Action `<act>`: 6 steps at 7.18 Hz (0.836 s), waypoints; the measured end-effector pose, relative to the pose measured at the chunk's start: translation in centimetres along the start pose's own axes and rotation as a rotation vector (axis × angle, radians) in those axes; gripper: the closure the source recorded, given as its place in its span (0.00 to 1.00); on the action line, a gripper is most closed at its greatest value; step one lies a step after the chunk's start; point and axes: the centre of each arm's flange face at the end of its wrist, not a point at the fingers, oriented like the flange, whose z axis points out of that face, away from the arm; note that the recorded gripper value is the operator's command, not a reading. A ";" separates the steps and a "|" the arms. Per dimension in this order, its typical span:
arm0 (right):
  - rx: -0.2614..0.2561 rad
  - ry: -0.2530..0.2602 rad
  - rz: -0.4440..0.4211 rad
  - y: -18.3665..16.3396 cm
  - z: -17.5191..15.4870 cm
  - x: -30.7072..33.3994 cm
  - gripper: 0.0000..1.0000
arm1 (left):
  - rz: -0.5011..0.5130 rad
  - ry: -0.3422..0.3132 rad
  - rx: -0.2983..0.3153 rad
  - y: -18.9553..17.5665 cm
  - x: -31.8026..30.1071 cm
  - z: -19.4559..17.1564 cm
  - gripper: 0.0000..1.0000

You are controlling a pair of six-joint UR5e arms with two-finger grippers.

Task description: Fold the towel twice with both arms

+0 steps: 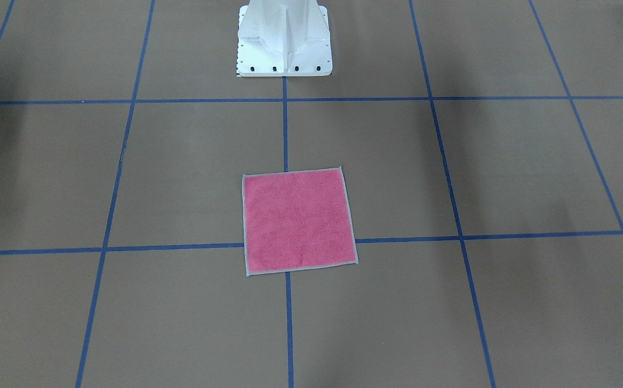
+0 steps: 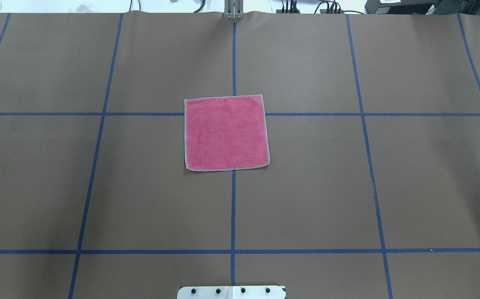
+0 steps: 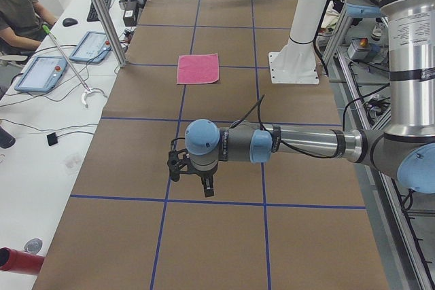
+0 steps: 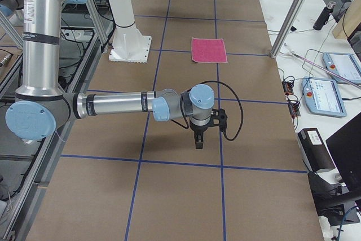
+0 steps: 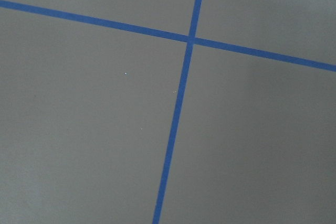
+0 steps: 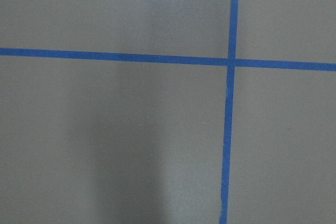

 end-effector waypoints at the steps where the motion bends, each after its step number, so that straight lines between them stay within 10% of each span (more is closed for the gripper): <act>1: 0.006 -0.043 -0.014 0.1 0.3 -0.1 0.00 | 0.039 0.013 0.032 0.1 0.7 -0.4 0.00; 6: 0.020 -0.125 -0.075 -0.4 3.6 -4.5 0.00 | 0.318 0.083 0.199 -2.4 9.6 -2.6 0.00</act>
